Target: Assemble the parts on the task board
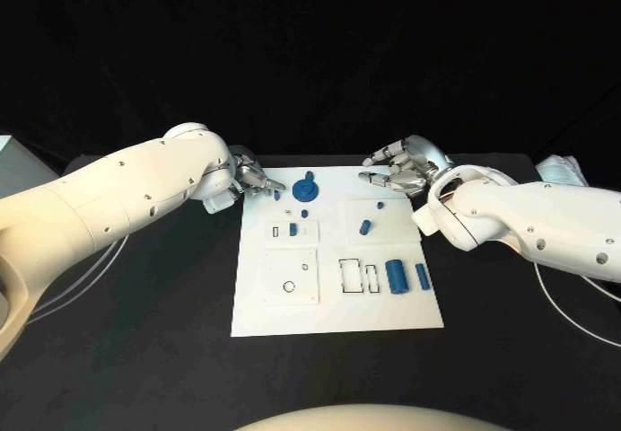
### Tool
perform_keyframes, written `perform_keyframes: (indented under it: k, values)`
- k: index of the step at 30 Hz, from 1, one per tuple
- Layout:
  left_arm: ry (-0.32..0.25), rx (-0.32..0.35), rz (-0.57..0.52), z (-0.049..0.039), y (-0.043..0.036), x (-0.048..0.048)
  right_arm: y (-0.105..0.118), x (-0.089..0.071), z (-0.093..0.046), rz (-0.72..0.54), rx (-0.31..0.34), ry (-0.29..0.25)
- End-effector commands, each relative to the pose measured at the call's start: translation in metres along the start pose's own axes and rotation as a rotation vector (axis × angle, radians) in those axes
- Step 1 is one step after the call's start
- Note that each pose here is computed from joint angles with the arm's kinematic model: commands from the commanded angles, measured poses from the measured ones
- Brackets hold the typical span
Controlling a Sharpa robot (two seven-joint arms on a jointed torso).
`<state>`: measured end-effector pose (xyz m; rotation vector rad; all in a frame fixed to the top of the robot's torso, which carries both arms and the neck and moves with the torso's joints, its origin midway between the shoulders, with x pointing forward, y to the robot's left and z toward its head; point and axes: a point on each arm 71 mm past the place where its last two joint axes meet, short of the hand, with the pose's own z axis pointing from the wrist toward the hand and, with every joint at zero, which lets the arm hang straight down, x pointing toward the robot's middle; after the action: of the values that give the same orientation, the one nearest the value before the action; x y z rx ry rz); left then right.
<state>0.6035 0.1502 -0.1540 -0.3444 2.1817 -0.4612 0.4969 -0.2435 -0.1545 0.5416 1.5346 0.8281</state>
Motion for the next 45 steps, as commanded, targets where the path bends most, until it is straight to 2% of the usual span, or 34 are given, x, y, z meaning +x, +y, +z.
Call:
perform_keyframes:
  k: [1,26,36,45]
  values:
    - [0.021,0.018,-0.001,0.0000,-0.0033,0.0019,0.002,0.001,0.000,-0.001,-0.014,0.006]
    - [0.057,0.030,-0.023,0.0003,-0.0030,0.0035,0.001,0.001,0.000,-0.002,-0.012,0.008]
    - [0.060,0.029,-0.031,-0.0001,-0.0004,0.0026,0.001,0.001,0.000,-0.002,-0.012,0.009]
    - [0.047,0.040,-0.079,-0.0046,0.0064,-0.0005,0.001,0.001,0.001,-0.003,-0.010,0.007]
